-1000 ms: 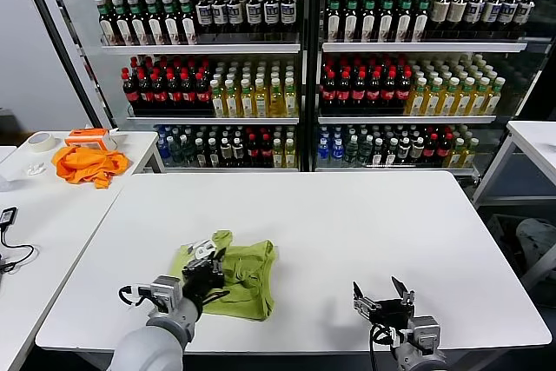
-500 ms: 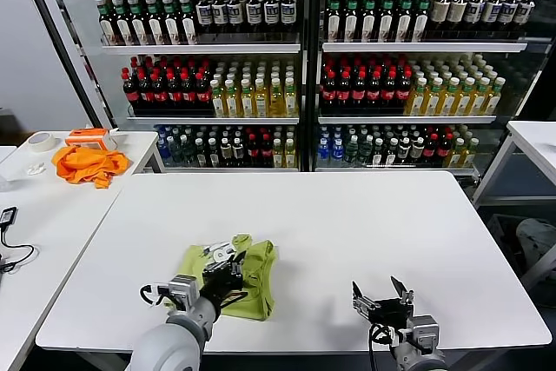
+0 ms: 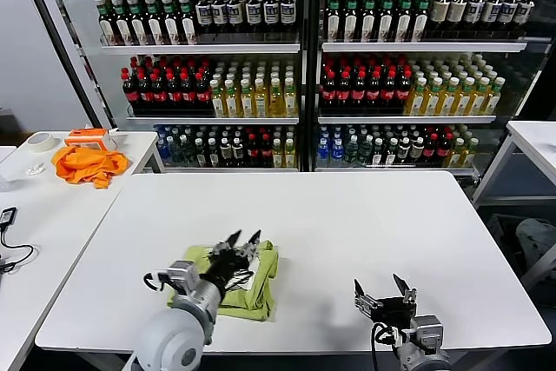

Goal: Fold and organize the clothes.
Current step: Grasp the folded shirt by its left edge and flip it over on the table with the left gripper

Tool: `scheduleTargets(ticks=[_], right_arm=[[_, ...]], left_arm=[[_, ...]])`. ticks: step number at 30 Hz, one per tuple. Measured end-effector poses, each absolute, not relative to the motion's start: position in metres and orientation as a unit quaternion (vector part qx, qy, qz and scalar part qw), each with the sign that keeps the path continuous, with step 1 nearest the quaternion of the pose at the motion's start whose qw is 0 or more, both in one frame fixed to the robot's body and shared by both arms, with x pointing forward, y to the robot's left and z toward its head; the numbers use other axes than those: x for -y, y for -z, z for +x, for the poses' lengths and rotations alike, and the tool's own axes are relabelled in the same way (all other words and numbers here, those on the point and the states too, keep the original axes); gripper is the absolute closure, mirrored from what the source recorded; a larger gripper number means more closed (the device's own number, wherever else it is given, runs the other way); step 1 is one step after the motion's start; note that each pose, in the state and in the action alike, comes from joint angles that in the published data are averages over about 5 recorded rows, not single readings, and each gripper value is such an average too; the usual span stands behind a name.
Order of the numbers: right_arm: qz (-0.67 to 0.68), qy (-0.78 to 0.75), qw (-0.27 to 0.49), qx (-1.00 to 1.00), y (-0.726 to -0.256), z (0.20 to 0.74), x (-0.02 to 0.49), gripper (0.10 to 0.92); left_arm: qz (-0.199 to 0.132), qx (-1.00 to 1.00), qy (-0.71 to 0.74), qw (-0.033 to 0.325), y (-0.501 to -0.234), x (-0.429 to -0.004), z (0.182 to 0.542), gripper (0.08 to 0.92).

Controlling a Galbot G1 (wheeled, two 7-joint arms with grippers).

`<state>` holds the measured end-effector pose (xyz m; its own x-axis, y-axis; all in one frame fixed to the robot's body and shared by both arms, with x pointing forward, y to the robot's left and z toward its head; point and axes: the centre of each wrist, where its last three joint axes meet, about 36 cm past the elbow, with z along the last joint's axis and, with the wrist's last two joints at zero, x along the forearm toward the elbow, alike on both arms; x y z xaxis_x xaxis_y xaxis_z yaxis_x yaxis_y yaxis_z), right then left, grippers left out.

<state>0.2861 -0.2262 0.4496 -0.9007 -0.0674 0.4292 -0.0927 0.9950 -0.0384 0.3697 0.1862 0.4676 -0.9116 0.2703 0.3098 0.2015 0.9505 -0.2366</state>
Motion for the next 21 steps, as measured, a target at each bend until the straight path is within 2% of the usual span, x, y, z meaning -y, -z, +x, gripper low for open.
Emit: scheduleTargets(ticks=[4,10,21], right_arm=[[0.043,-0.026,0.218,0.975,-0.449,0.287,0.224,0.200],[0.047,-0.026,0.220,0.974,-0.447,0.288,0.223,0.200],[0.046,-0.030,0.221,0.974,-0.449,0.287,0.228,0.200]], left_arm=[[-0.080,0.980,-0.055,0.172,-0.459,-0.210,0.369,0.328],[-0.032,0.979,0.000,0.200,-0.437,-0.244,0.365,0.191],[-0.006,0.967,0.026,0.253,-0.407,-0.265,0.363,0.177]])
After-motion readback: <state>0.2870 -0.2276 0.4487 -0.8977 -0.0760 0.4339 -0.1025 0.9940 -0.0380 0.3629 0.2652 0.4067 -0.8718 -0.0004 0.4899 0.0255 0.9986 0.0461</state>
